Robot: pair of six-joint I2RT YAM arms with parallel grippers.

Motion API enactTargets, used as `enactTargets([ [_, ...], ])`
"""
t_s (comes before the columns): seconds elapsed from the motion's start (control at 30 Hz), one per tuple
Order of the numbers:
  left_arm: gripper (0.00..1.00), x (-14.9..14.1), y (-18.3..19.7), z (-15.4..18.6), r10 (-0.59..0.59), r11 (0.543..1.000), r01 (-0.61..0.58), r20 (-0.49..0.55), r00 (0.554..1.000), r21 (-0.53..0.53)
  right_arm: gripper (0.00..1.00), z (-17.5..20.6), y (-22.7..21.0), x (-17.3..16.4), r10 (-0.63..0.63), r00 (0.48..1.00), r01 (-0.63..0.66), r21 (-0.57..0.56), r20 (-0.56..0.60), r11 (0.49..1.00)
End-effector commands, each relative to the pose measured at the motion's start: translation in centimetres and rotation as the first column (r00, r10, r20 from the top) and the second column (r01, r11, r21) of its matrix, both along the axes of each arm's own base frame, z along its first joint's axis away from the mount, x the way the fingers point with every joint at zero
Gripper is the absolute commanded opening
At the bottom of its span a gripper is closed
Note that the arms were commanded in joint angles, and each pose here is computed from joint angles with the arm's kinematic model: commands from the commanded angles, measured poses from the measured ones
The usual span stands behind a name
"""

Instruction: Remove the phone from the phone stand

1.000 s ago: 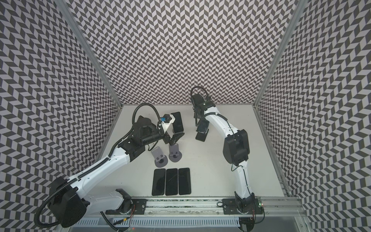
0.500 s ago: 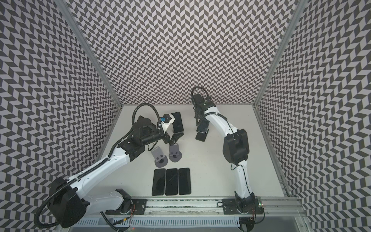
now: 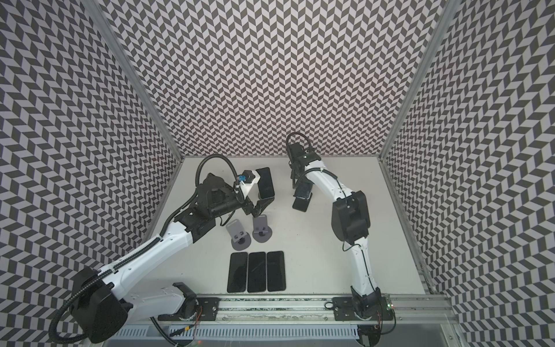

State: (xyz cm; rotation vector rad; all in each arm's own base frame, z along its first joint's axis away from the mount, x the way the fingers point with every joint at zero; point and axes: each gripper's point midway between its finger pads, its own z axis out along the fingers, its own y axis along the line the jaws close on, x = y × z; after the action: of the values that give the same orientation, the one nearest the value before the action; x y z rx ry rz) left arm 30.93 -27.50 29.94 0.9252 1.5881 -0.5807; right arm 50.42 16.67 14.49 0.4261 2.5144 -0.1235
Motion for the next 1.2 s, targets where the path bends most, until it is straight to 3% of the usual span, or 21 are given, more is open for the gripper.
enactTargets([
  [0.0,1.0,0.0,0.3,-0.1,0.004,1.0,-0.004,-0.001,1.0,0.008,0.84,0.6,0.4,1.2,-0.002,0.999,0.001,0.021,0.044,1.0],
  [0.77,1.0,0.0,0.1,-0.3,-0.003,1.0,0.003,-0.017,1.0,0.004,0.66,0.7,-0.1,1.1,0.0,0.999,-0.001,0.022,0.034,1.0],
  [0.93,1.0,0.2,0.1,-0.2,-0.002,1.0,0.002,-0.016,1.0,0.0,0.58,1.3,0.1,1.2,0.016,0.999,-0.017,0.029,0.046,0.999],
  [1.17,1.0,0.4,0.2,0.1,0.016,1.0,-0.016,-0.019,1.0,-0.016,0.55,3.0,-0.1,1.0,0.024,0.997,-0.027,0.03,0.074,0.999],
])
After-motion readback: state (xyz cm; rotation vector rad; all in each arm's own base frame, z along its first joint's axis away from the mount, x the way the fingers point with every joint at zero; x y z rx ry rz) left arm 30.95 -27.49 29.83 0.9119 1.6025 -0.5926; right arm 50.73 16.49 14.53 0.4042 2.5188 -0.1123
